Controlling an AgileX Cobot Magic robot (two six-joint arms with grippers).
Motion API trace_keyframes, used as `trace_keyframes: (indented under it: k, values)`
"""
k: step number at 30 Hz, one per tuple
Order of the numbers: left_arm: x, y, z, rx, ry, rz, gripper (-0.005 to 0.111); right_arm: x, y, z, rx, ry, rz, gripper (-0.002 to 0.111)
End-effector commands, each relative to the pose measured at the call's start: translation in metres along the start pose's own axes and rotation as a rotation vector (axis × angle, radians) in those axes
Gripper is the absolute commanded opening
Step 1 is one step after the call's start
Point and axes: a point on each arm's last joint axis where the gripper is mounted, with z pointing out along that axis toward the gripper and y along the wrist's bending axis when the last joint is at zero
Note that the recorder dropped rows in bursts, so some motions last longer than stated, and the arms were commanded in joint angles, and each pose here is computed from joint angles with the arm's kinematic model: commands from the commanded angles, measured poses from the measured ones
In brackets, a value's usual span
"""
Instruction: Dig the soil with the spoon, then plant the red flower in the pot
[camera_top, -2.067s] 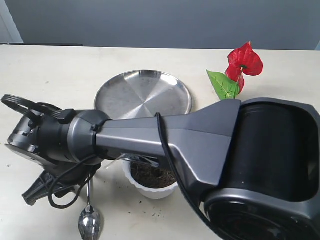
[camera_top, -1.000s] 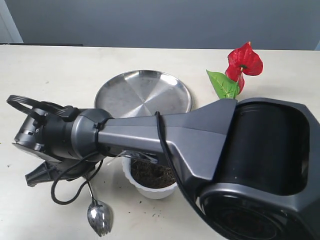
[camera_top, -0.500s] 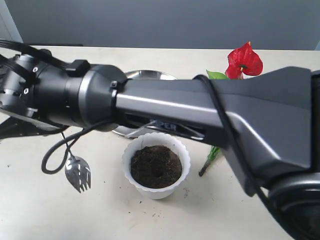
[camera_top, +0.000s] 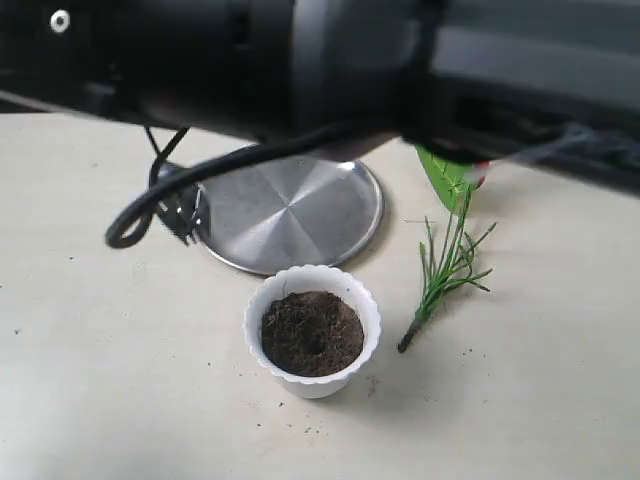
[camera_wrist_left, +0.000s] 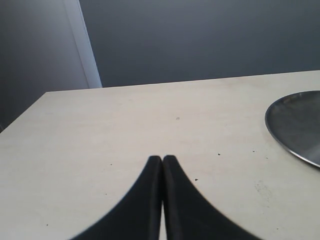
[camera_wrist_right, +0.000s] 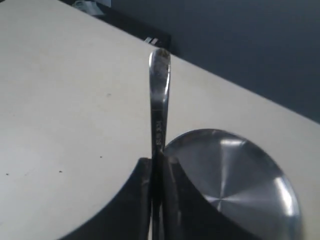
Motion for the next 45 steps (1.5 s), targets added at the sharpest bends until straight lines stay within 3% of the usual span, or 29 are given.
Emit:
trace_keyframes:
  k: [1,8,14,19,22,27,31,35,40,45]
  values:
    - [-0.002,0.000,-0.001,0.008,-0.014,-0.009,0.000,-0.005,-0.033,-0.032,0.073,-0.068,-0.044,0.000]
    - [-0.002,0.000,-0.001,0.008,-0.014,-0.009,0.000,0.010,-0.092,-0.086,0.133,-0.182,-0.009,0.000]
    - [-0.002,0.000,-0.001,0.008,-0.014,-0.009,0.000,0.057,-0.133,-0.125,0.021,-0.314,0.062,0.000]
    - [-0.002,0.000,-0.001,0.008,-0.014,-0.009,0.000,0.107,-0.143,-0.135,-0.162,-0.439,0.065,0.000]
    - [-0.002,0.000,-0.001,0.008,-0.014,-0.009,0.000,0.138,-0.141,-0.129,-0.248,-0.410,0.078,0.000]
    - [-0.002,0.000,-0.001,0.008,-0.014,-0.009,0.000,0.158,-0.132,-0.111,-0.241,-0.320,0.047,-0.001]
    - [-0.002,0.000,-0.001,0.008,-0.014,-0.009,0.000,0.161,-0.126,-0.099,-0.202,-0.288,0.023,-0.001]
    - [-0.002,0.000,-0.001,0.008,-0.014,-0.009,0.000,0.156,-0.123,-0.085,-0.116,-0.281,0.091,-0.001]
    - [-0.002,0.000,-0.001,0.008,-0.014,-0.009,0.000,0.148,-0.130,-0.075,0.069,-0.339,0.222,-0.001]
    - [-0.002,0.000,-0.001,0.008,-0.014,-0.009,0.000,0.147,-0.138,-0.065,0.299,-0.396,0.192,-0.001]
